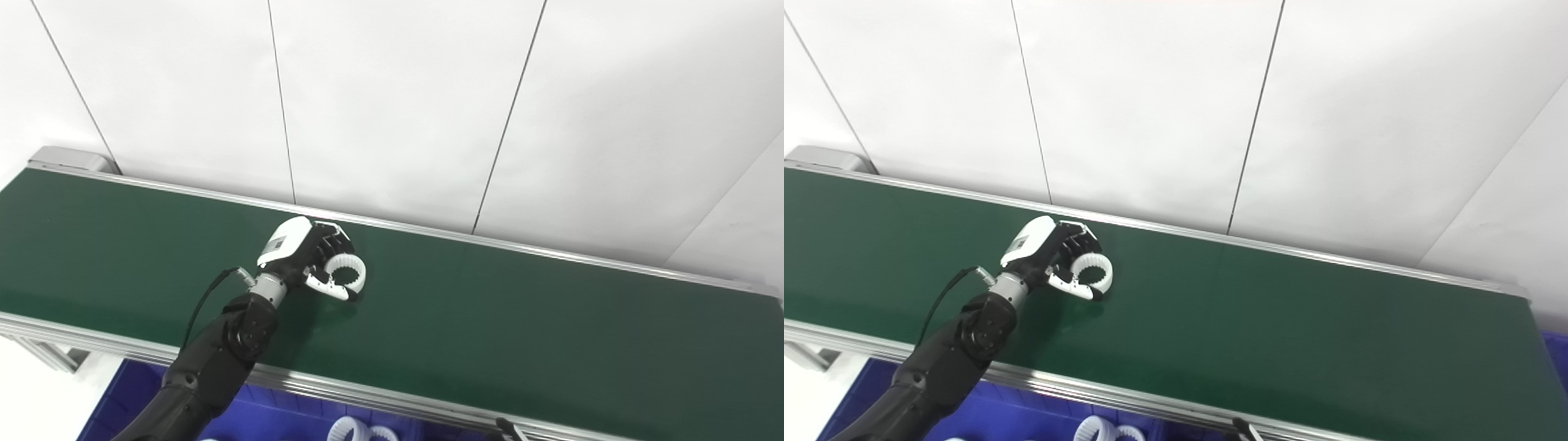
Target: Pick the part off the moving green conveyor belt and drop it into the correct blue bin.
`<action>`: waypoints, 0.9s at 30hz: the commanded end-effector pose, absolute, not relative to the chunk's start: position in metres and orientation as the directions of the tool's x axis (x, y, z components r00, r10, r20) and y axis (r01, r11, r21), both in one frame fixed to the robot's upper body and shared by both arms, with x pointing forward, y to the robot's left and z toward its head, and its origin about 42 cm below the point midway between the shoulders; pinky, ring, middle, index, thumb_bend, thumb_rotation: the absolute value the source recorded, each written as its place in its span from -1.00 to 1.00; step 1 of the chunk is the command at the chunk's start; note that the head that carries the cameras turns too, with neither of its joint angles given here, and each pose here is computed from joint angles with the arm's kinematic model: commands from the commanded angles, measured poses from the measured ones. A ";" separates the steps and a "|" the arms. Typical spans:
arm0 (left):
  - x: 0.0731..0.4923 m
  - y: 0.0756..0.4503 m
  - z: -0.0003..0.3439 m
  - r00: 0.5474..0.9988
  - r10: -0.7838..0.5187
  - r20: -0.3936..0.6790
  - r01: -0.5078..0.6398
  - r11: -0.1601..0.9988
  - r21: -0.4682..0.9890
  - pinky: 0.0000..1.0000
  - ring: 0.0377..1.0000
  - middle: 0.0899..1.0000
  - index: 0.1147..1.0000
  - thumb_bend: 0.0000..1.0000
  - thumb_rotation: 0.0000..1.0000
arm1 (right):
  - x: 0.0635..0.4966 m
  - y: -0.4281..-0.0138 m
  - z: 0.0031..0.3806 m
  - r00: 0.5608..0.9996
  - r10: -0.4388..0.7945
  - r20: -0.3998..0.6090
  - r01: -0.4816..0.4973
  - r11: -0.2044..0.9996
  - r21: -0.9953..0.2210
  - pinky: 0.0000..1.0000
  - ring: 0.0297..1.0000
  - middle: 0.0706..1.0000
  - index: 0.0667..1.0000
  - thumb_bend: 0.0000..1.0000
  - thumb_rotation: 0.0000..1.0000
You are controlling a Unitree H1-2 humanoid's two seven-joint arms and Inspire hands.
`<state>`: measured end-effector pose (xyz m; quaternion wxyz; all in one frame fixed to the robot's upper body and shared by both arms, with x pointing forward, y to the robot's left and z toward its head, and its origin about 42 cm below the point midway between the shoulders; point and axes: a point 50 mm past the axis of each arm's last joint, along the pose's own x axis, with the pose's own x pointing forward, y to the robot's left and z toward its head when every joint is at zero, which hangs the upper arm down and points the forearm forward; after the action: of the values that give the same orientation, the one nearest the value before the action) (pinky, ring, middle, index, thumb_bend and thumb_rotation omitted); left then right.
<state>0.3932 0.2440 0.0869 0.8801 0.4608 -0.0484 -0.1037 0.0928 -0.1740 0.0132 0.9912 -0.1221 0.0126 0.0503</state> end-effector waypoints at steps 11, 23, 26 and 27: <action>0.346 0.275 0.145 0.938 -0.285 0.196 0.048 0.667 0.743 -0.17 -0.23 -0.12 -0.02 -0.01 -1.00 | 0.088 -0.168 0.036 0.993 0.097 0.068 -0.083 0.980 -0.183 0.28 0.62 0.62 0.73 0.77 -0.10; 0.231 0.291 0.154 0.870 -0.369 0.327 0.110 0.791 0.601 -0.16 -0.24 -0.10 -0.01 -0.01 -1.00 | 0.087 -0.165 0.062 0.987 0.108 0.119 -0.085 0.980 -0.181 0.51 0.61 0.60 0.74 0.67 -0.06; 0.209 0.288 0.142 0.874 -0.386 0.295 0.158 0.800 0.579 -0.13 -0.23 -0.09 -0.03 -0.01 -1.00 | 0.091 -0.165 0.068 0.987 0.102 0.127 -0.079 0.980 -0.180 0.48 0.60 0.59 0.73 0.68 -0.07; 0.201 0.287 0.136 0.882 -0.385 0.271 0.171 0.799 0.577 -0.13 -0.23 -0.10 -0.03 -0.01 -1.00 | 0.092 -0.164 0.069 0.986 0.101 0.130 -0.077 0.980 -0.182 0.47 0.59 0.59 0.73 0.69 -0.07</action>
<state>0.2038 0.2928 0.1261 0.9331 0.2902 -0.1560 -0.1444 0.0884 -0.1681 0.0563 0.9935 -0.0985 -0.0374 0.0435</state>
